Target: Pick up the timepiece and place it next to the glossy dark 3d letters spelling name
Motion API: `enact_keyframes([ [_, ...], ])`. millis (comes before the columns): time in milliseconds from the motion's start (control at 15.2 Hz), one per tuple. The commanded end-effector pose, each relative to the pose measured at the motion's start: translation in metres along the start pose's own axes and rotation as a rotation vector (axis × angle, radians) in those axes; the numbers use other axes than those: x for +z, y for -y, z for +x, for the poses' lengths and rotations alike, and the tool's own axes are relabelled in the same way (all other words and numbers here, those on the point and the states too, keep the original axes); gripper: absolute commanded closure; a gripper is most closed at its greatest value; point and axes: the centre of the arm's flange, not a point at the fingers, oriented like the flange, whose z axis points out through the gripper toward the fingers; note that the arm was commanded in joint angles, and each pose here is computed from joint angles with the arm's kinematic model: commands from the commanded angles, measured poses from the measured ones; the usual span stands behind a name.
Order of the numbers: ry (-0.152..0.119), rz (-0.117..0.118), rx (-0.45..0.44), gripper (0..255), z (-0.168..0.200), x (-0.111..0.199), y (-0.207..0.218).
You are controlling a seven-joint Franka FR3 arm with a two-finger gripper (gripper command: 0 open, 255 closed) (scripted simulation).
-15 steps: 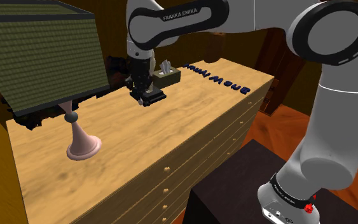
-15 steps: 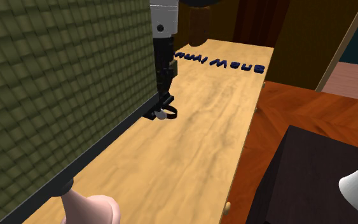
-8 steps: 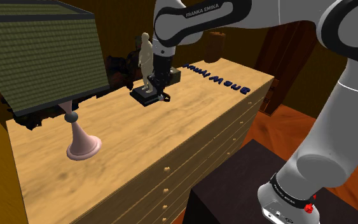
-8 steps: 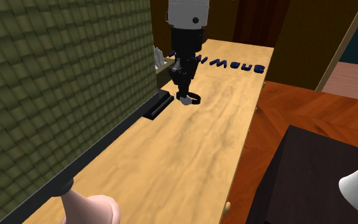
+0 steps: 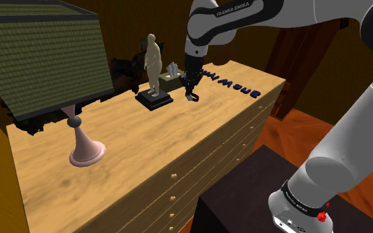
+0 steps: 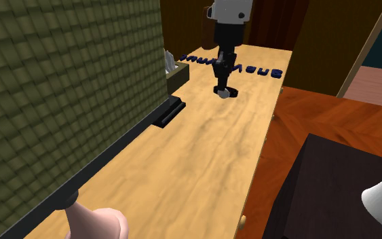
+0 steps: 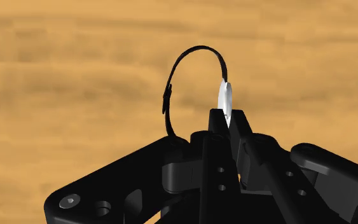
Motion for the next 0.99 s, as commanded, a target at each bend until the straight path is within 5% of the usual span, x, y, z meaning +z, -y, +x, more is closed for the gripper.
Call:
enact_keyframes([
  [0, 0.000, 0.000, -0.001, 255, -0.005, -0.002, -0.027],
  [924, 0.000, 0.000, -0.001, 255, -0.062, -0.021, -0.202],
])
